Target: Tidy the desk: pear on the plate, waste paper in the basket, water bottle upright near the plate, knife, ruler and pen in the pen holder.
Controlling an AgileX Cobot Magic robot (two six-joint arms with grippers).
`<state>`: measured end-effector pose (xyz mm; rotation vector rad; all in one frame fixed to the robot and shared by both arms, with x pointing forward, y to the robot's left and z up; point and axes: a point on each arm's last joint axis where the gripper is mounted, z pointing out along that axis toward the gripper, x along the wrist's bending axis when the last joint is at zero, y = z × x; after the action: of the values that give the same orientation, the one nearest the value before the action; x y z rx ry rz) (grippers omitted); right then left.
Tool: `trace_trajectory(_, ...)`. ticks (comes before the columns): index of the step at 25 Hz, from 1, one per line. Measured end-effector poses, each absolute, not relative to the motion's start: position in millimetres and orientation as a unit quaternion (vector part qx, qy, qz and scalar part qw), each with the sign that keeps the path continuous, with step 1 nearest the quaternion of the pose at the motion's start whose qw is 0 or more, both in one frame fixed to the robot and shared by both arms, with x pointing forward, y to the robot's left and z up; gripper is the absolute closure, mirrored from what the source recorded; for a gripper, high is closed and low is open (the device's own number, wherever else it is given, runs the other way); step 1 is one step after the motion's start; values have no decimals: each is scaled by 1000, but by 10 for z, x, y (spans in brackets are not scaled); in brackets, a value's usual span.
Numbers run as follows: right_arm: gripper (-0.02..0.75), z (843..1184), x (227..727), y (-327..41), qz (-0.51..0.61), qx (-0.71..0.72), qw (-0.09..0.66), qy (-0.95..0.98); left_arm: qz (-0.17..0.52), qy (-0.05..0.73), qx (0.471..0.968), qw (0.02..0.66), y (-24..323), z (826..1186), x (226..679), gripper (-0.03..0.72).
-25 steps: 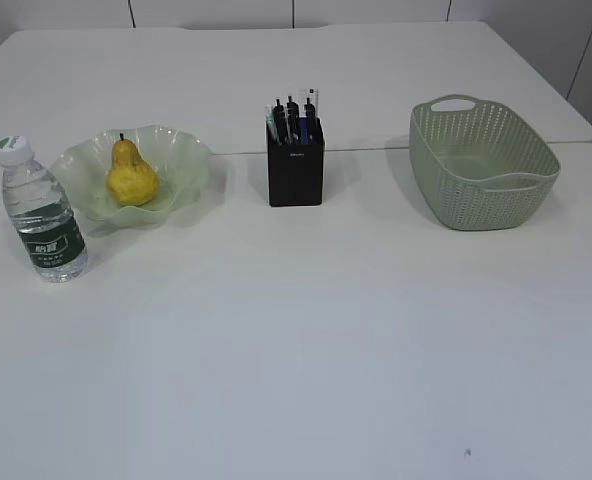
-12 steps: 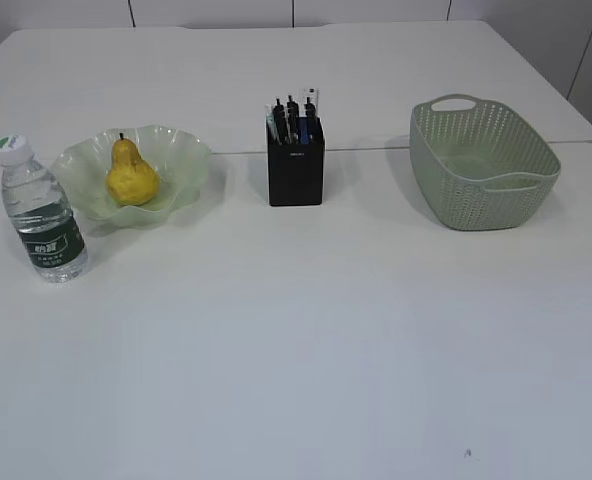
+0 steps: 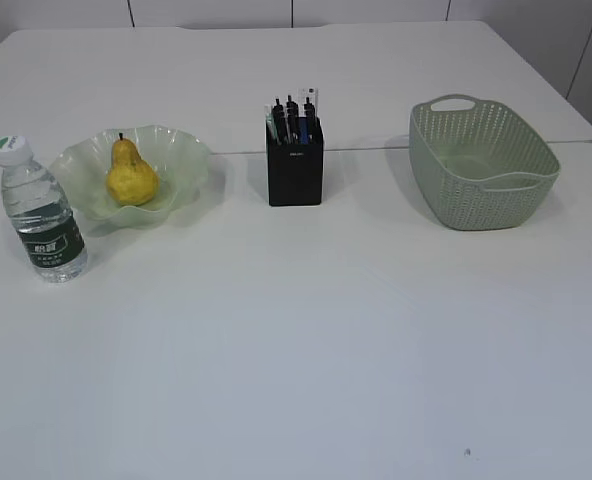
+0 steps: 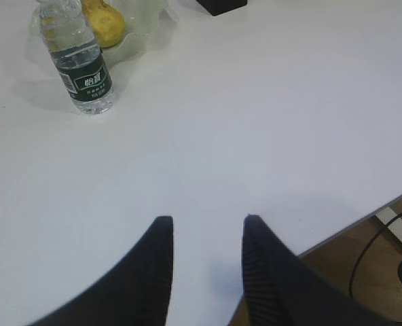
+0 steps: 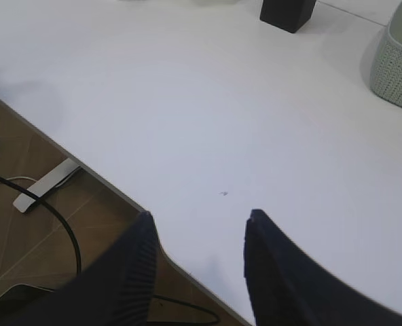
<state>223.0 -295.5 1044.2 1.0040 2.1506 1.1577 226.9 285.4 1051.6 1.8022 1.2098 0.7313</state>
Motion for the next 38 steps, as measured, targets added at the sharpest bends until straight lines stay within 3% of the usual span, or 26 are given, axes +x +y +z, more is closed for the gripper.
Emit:
trace_trajectory(6,386,10443,2241,-2925,400,442,287,750,304,503,701,403,2847,10516,2279,450)
trace_trajectory(13,386,10443,2268,-2886,355,545,341,679,349,585,634,365,2822,10516,2319,450)
trace_trajectory(38,386,10443,2275,-2879,344,565,352,663,349,585,635,366,2822,10517,2319,450)
